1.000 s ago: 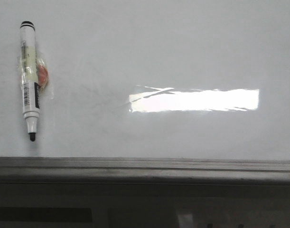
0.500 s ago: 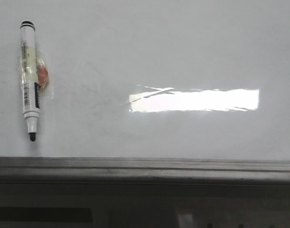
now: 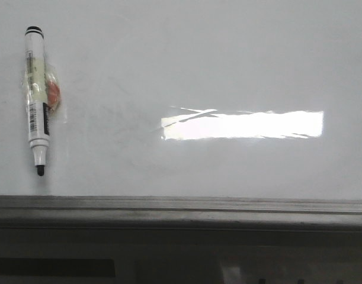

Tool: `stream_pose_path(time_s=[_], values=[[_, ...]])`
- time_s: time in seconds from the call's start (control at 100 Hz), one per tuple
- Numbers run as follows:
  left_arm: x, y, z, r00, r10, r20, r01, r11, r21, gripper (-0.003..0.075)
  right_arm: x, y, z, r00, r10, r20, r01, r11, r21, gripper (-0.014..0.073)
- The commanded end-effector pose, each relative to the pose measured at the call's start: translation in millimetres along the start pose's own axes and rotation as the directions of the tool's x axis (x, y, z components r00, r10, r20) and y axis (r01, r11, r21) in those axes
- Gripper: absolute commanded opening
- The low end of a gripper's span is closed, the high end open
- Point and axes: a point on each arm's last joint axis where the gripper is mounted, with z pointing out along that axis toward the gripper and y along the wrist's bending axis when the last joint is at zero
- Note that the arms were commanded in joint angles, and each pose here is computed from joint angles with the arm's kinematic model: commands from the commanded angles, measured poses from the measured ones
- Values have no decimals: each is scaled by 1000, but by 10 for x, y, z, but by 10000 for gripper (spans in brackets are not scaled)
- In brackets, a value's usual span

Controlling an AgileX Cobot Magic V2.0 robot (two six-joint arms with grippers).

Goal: Write number 6 on whiteboard

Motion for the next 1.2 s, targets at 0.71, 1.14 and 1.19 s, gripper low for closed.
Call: stream_pose_path(time_s=[0.71,1.14,1.19], values=[[-59,-26,-3,985,-108,138,102,994,48,-20,-89,-2,-4,990,-3,144,2,1000,3,-64],[-172,-25,-27,960,-103,261,90,994,59,-20,-288,-9,-56,932,0,363,-4,1000,9,-64],[-182,-25,-30,957,-103,273,90,994,60,-20,-287,-9,-55,932,0,361,-4,1000,9,-64]])
